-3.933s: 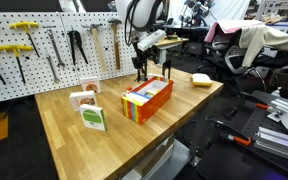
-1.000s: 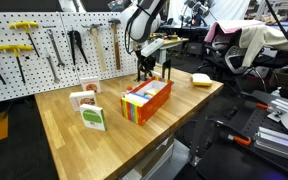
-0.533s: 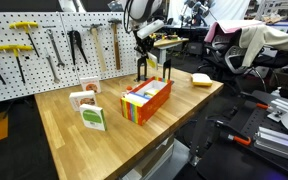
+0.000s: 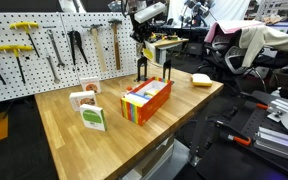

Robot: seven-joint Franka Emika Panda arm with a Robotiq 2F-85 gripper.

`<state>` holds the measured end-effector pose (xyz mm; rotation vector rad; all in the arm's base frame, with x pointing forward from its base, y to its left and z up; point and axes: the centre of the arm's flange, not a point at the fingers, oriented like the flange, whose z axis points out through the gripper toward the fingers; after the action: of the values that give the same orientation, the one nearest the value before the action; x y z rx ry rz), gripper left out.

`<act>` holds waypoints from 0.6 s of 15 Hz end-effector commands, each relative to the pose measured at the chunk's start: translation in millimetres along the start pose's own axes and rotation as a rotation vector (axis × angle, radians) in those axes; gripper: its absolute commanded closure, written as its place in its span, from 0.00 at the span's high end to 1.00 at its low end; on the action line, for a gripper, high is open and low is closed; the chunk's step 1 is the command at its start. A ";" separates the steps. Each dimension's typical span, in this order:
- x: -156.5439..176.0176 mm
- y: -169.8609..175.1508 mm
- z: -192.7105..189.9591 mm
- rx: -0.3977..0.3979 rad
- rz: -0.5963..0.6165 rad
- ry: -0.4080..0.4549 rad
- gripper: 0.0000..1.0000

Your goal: Place the white and yellow book inside the box

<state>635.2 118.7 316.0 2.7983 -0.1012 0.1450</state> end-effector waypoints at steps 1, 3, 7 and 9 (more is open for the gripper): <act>-48.3 -16.5 -18.8 0.001 -0.060 -0.009 0.04; -64.1 -36.8 -12.5 0.022 -0.103 -0.033 0.04; -81.4 -63.2 18.3 0.004 -0.165 -0.102 0.04; -84.7 -69.8 34.8 -0.002 -0.188 -0.136 0.04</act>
<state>559.1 179.2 264.5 2.8035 0.0915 -0.0433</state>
